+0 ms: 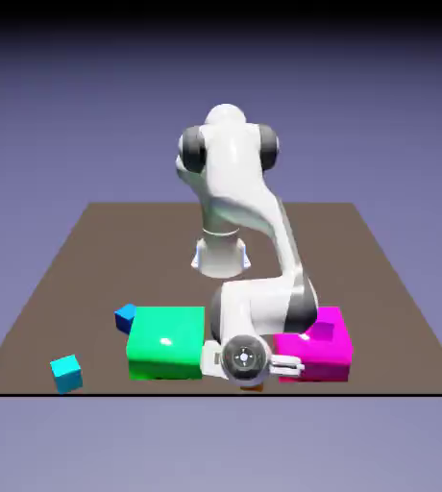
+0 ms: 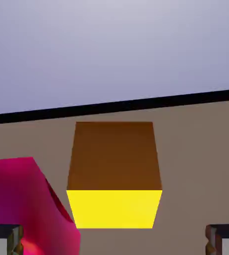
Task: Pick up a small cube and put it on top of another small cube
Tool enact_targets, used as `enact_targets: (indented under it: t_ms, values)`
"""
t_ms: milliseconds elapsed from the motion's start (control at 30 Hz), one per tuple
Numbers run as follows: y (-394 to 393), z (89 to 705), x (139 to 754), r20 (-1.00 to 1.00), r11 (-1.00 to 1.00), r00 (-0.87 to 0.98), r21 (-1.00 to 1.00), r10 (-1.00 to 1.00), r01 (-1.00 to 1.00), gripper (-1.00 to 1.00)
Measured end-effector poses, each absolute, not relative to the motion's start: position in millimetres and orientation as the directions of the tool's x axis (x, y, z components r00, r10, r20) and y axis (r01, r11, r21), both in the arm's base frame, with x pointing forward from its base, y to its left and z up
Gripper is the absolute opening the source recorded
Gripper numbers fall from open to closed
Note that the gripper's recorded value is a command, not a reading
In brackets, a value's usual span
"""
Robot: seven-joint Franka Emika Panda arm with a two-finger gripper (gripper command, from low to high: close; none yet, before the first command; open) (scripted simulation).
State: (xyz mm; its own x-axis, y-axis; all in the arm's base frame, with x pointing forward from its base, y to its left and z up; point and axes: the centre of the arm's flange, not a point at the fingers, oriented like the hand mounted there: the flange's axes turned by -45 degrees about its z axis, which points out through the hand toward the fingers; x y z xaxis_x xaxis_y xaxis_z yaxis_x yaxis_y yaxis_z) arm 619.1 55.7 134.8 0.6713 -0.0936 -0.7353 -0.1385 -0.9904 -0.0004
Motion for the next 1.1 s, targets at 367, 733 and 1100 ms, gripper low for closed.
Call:
enact_targets:
  t_ms: [367, 733, 1100]
  values:
    - [47, 146, 627, -0.737, -0.987, 0.667, 0.0, -0.11, -0.162, -1.0]
    - [-244, 156, 607, -0.756, -0.548, 0.333, 0.04, -0.563, -0.836, -1.0]
    - [-455, 201, 518, -0.735, 0.007, -0.005, 0.0, -0.678, -1.0, -1.0]
